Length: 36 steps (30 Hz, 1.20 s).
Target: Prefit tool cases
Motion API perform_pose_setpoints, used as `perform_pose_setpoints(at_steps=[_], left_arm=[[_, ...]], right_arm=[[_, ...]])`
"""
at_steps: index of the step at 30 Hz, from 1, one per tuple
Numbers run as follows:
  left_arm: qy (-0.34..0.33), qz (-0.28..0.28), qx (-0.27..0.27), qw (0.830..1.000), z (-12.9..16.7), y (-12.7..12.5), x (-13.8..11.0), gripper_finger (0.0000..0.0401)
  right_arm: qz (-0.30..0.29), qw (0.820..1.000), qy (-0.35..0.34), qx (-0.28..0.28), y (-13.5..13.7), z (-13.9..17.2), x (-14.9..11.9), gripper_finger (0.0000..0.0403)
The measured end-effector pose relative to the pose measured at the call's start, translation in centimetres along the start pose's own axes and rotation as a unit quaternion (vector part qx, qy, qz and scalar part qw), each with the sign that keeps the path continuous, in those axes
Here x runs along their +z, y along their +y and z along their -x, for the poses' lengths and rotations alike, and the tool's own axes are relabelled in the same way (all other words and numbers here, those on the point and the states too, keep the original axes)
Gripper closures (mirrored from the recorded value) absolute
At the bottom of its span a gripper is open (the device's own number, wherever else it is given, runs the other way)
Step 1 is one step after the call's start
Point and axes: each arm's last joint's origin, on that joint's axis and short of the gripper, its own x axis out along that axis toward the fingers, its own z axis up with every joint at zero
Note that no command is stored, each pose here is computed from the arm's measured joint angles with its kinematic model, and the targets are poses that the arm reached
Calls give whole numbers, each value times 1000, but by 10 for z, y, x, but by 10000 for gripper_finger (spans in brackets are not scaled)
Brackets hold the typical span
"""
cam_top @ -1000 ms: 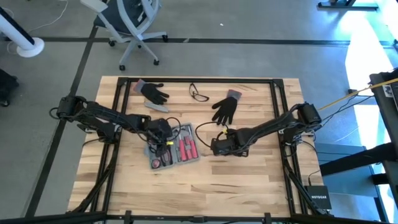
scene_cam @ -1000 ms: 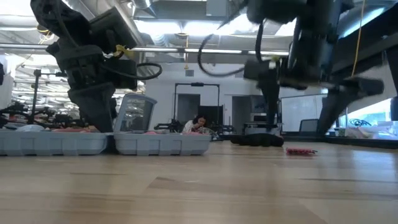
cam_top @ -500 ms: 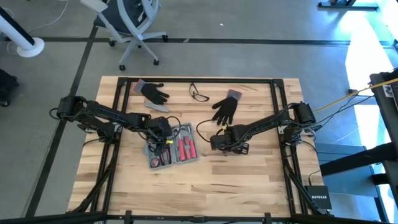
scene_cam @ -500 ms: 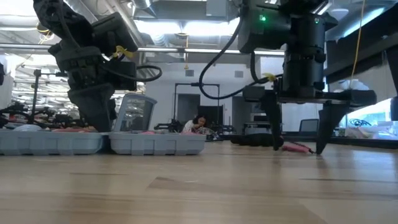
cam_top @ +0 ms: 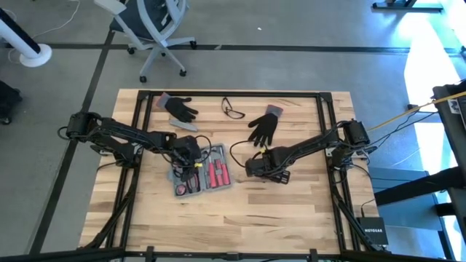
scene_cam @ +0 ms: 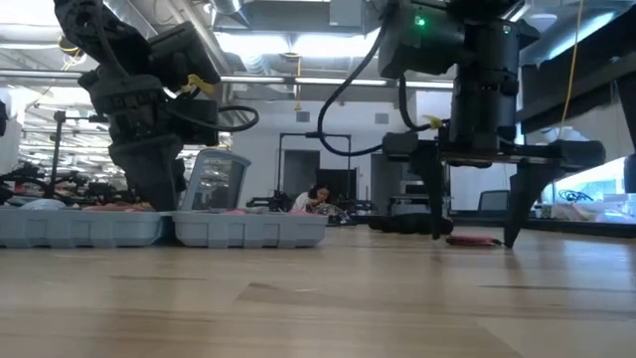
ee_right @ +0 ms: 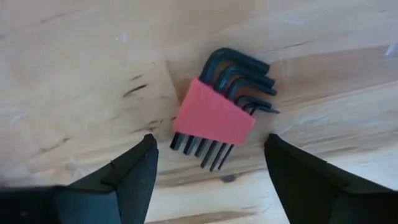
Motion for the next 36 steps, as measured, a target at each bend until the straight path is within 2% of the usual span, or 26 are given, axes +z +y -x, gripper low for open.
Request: perform_pose_setpoints(at_steps=[6,12,16,21,26,30,32,36], left_arm=[[-3,-2,3,1000,1,3,1,401],[-3,0,3,1000,1,4,1,401],[-3,2,3,1000,1,4,1,401],[-3,9,3,1000,1,4,1,401],[-3,16,3,1000,1,4,1,401],[-3,33,3,999,1,4,1,401],[-4,38,1,999,1,3,1,401],[-4,40,0,999,0,1,1,401]], right_arm=[[-36,998,-38,-23,-5,-2,5,123],[-32,998,-56,3,-2,-2,5,123],[8,997,-79,10,-2,-2,6,123],[30,994,-108,17,0,-1,12,123],[98,989,-113,19,4,-1,16,123],[111,988,-107,14,5,-1,18,123],[135,985,-104,11,5,-1,18,123],[218,973,-74,-7,4,-1,17,123]])
